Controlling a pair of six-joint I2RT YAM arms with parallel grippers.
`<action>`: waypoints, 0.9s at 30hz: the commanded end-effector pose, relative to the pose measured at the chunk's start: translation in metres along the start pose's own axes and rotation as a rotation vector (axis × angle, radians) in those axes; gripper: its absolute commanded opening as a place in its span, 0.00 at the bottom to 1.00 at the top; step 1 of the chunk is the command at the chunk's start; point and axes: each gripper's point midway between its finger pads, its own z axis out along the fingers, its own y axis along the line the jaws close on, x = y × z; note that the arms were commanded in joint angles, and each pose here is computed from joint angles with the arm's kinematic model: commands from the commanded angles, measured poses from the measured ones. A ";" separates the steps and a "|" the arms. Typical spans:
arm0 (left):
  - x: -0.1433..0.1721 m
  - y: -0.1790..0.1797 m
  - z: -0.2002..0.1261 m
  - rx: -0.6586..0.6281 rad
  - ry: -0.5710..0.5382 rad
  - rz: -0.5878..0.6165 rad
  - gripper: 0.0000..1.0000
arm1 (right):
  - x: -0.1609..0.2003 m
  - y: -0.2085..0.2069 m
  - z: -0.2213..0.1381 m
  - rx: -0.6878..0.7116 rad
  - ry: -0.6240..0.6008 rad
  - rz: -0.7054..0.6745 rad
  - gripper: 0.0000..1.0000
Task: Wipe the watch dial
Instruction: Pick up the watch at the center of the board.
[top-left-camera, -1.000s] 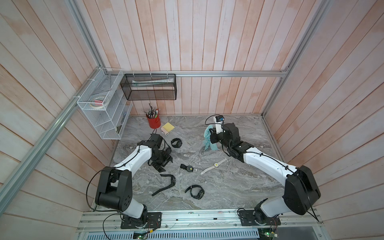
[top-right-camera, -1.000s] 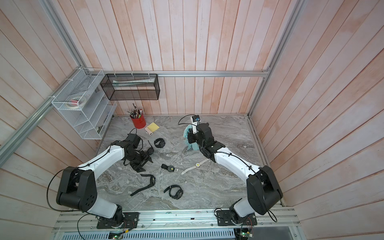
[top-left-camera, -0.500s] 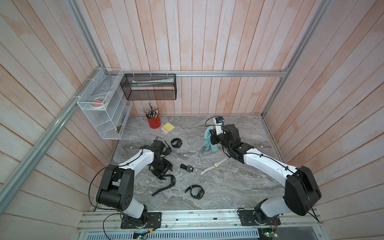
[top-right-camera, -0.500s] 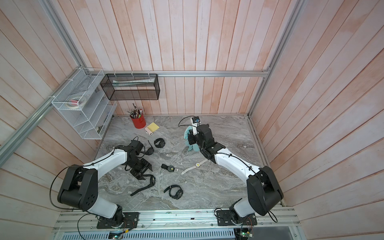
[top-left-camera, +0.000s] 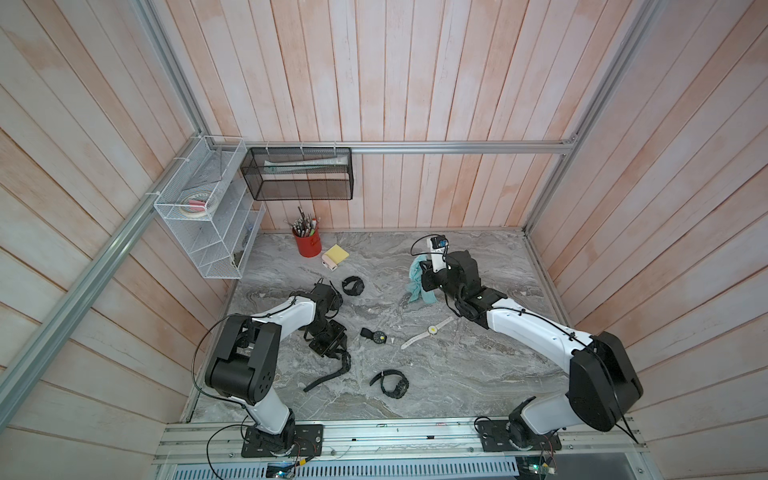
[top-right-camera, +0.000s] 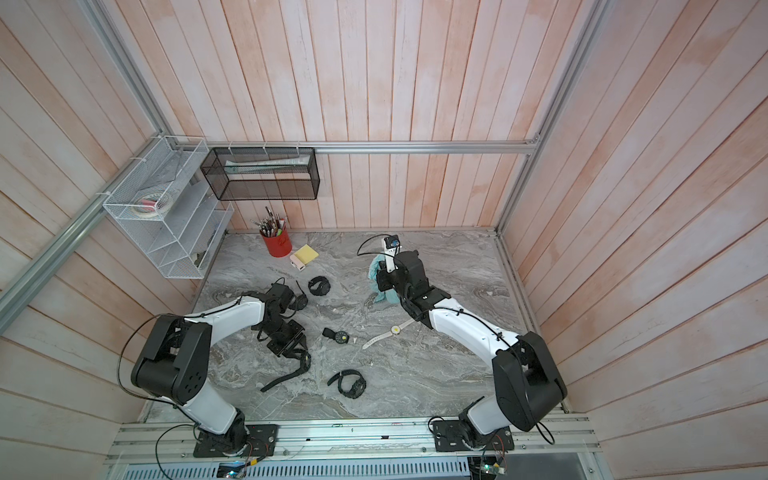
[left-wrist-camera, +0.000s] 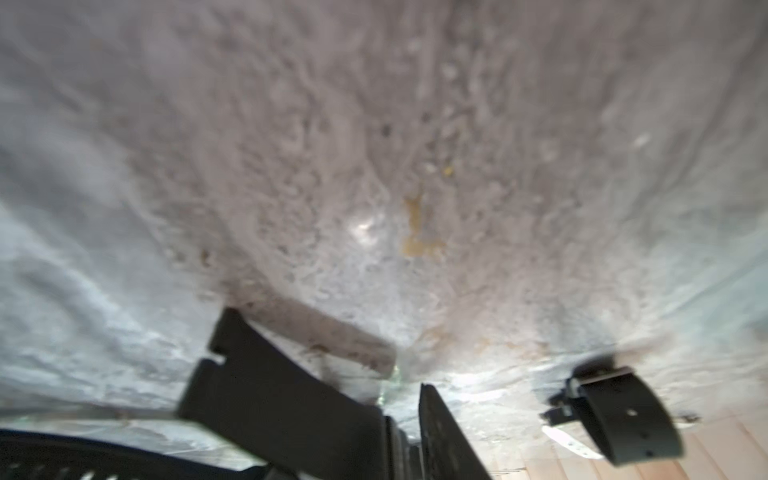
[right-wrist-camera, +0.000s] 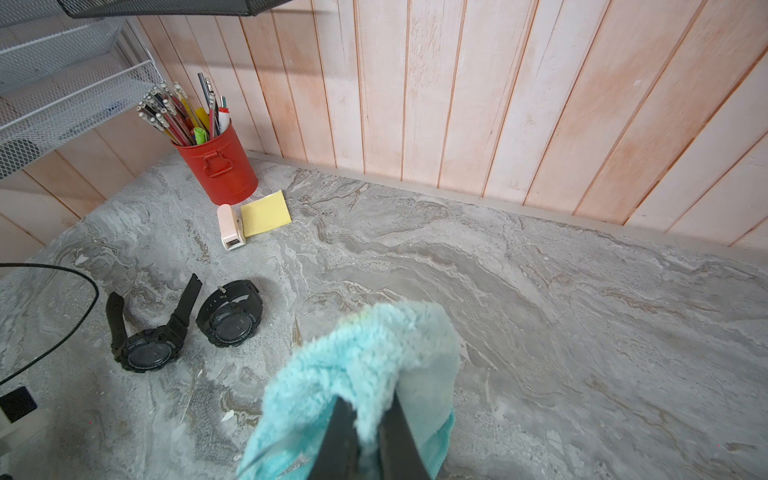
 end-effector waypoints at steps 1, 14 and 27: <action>0.001 -0.002 0.008 0.010 0.021 0.008 0.32 | -0.014 -0.001 -0.007 -0.008 -0.051 0.000 0.00; 0.003 -0.009 0.006 0.058 0.024 0.055 0.11 | -0.014 -0.001 -0.011 -0.008 -0.054 0.022 0.00; 0.017 -0.084 -0.064 0.446 -0.058 0.211 0.00 | -0.016 0.019 -0.015 -0.030 -0.014 -0.001 0.00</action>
